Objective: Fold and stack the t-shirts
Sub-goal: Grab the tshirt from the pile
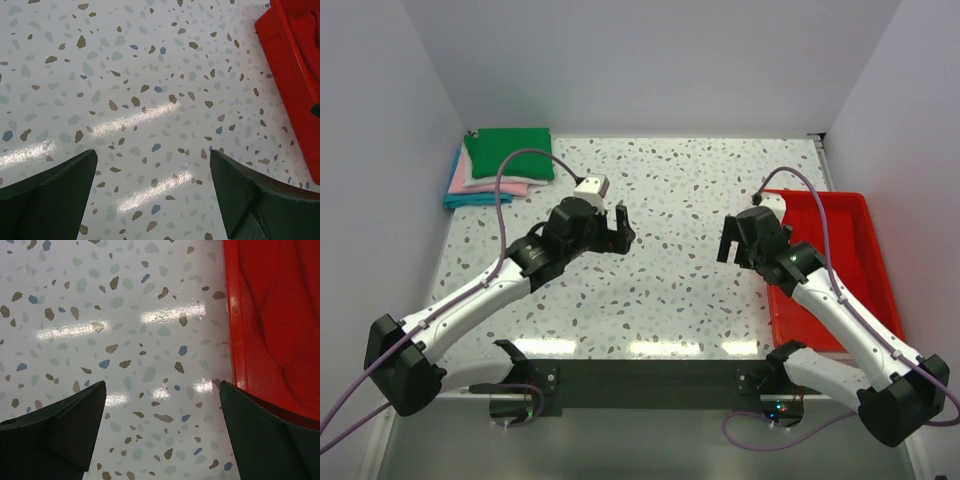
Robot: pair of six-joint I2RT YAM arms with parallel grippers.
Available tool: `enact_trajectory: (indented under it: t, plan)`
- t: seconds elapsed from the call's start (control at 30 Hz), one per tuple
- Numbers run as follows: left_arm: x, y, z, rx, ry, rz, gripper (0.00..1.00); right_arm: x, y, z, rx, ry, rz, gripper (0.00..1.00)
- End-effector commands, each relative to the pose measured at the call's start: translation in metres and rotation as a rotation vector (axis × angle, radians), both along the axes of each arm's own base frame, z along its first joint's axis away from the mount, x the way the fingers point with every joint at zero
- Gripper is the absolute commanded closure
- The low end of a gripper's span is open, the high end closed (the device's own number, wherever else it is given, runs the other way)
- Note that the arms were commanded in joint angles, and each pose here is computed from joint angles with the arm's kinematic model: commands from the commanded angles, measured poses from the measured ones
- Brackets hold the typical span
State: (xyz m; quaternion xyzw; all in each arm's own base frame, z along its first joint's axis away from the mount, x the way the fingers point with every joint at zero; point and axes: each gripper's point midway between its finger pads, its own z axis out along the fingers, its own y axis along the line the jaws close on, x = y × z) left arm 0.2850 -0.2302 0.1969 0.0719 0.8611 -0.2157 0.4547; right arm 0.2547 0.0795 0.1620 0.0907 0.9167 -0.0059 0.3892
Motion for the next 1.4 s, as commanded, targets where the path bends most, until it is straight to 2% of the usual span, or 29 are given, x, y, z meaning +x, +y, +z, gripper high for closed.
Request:
enact_trajectory:
  t: [0.0, 0.3, 0.33, 0.37, 0.53, 0.73, 1.03, 1.23, 1.33, 1.37]
  plan:
    - [0.002, -0.002, 0.030, -0.027, -0.060, -0.016, 0.00, 0.004, -0.002, 0.011, 0.020, -0.057, -0.027, 0.01]
    - [-0.005, 0.002, 0.035, -0.020, -0.076, -0.041, 0.00, 0.020, -0.008, 0.001, 0.008, -0.007, -0.096, 0.01]
    - [-0.006, 0.001, 0.034, -0.022, -0.076, -0.049, 0.00, 0.029, -0.032, -0.011, -0.001, 0.050, -0.180, 0.01]
    - [-0.006, 0.000, 0.034, -0.025, -0.074, -0.051, 0.00, 0.033, -0.036, -0.016, 0.054, 0.085, -0.188, 0.01]
    - [-0.009, -0.008, 0.028, -0.039, -0.047, -0.088, 0.00, 0.043, -0.131, -0.036, 0.056, 0.122, -0.513, 0.01]
    - [-0.013, -0.011, 0.017, -0.045, -0.021, -0.109, 0.00, 0.035, -0.185, -0.070, 0.051, 0.135, -0.740, 0.01]
    - [-0.014, -0.010, 0.007, -0.015, -0.002, -0.119, 0.00, 0.043, -0.224, -0.102, 0.013, 0.130, -0.960, 0.01]
    - [-0.014, -0.013, 0.000, -0.013, 0.011, -0.129, 0.00, 0.047, -0.225, -0.123, 0.028, 0.159, -0.986, 0.02]
    - [-0.014, -0.015, -0.002, -0.015, 0.015, -0.129, 0.00, 0.046, -0.225, -0.125, 0.028, 0.151, -0.980, 0.10]
    - [-0.013, -0.014, -0.003, -0.016, 0.015, -0.125, 0.00, 0.047, -0.225, -0.123, 0.030, 0.139, -0.972, 0.24]
